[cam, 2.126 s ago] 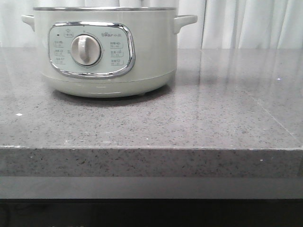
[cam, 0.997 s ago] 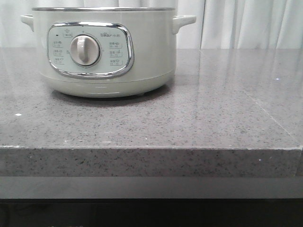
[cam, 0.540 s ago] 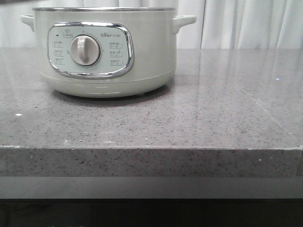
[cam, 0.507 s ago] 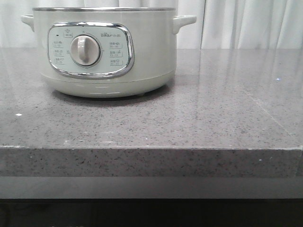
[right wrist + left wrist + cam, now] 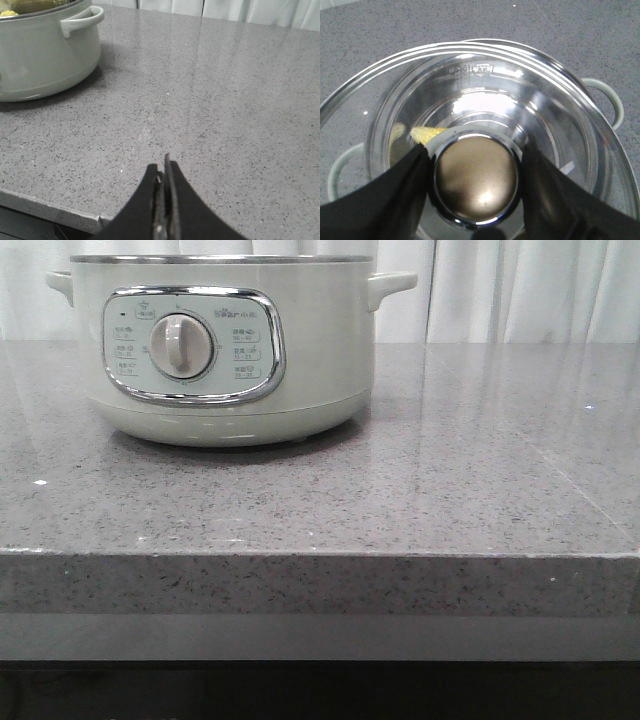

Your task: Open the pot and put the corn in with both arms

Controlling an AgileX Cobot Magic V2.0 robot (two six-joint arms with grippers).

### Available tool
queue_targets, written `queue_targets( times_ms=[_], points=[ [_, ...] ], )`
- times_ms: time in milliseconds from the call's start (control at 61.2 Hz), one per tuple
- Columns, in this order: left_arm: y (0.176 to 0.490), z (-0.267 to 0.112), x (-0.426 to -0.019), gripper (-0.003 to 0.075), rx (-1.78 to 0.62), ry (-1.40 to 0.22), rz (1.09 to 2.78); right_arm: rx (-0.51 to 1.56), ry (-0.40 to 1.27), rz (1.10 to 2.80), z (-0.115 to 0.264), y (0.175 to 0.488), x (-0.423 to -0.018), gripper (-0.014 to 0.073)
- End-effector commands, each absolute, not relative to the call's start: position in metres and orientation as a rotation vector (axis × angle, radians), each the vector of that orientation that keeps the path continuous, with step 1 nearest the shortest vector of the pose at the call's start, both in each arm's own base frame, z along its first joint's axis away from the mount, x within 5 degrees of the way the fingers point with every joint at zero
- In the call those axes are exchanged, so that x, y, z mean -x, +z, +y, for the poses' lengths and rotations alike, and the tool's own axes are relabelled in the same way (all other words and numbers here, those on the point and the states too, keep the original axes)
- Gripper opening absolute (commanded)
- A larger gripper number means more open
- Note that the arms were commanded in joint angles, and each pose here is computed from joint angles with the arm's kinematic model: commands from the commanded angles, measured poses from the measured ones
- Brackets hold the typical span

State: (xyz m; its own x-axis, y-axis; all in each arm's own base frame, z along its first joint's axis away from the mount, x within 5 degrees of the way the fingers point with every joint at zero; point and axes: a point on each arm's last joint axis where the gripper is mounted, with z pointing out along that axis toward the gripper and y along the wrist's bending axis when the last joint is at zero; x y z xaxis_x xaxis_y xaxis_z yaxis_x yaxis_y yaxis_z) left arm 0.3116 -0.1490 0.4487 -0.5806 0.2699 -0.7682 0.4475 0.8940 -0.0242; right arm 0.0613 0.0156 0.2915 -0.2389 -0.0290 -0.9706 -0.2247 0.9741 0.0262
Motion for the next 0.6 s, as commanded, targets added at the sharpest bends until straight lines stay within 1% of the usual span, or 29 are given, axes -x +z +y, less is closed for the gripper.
queue_targets(
  times_ms=[0,131,294,409,589],
  points=[
    [0.487,-0.154,-0.314,0.0221,-0.475,-0.339,2.032,0.165,0.182,1.708,0.015,0.307,-0.063,-0.0116],
    [0.484,-0.171,-0.33,0.0221,-0.498,-0.356,2.022,0.164,0.182,1.705,0.015,0.307,-0.063,-0.0116],
    [0.472,-0.191,-0.341,0.0221,-0.538,-0.371,2.041,0.163,0.182,1.701,0.015,0.307,-0.063,-0.0116],
    [0.464,-0.196,-0.345,0.0221,-0.555,-0.364,2.072,0.163,0.182,1.701,0.015,0.307,-0.063,-0.0116],
    [0.46,-0.195,-0.345,0.0221,-0.566,-0.346,2.106,0.163,0.182,1.7,0.015,0.307,-0.063,-0.0116]
  ],
)
